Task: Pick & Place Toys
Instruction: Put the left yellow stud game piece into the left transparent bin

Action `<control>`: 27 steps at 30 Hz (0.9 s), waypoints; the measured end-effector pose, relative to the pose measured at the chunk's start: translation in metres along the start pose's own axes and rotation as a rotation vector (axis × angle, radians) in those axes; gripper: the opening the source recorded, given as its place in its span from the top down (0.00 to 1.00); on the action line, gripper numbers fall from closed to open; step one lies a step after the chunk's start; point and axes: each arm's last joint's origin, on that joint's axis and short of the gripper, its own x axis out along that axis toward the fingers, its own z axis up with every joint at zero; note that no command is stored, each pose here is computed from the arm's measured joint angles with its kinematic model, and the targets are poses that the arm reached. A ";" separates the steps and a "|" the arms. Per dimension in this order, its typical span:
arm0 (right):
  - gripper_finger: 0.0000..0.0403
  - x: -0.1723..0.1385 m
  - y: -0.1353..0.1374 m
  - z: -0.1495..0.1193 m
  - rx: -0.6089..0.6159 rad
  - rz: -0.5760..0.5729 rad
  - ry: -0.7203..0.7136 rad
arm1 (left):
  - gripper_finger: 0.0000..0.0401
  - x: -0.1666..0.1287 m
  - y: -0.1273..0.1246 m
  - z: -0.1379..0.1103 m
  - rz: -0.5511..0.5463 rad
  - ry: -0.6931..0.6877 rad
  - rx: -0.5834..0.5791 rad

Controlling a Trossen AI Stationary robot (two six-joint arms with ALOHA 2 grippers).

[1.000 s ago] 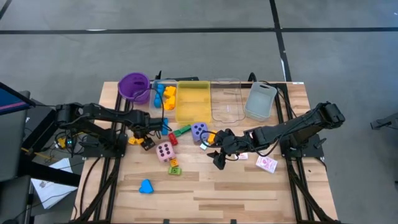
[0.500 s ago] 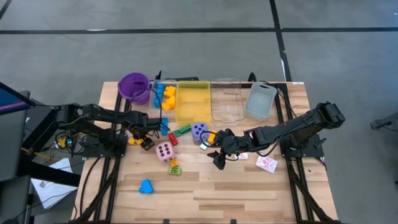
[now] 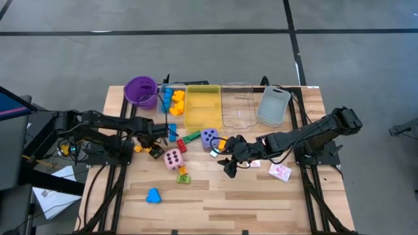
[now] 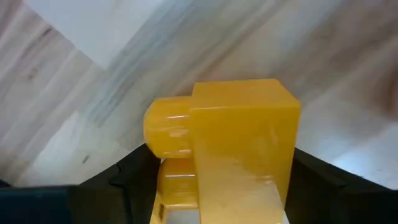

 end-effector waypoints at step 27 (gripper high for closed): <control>0.42 0.000 0.000 0.000 0.001 0.002 -0.003 | 0.35 -0.089 -0.001 0.016 -0.279 -0.969 -0.139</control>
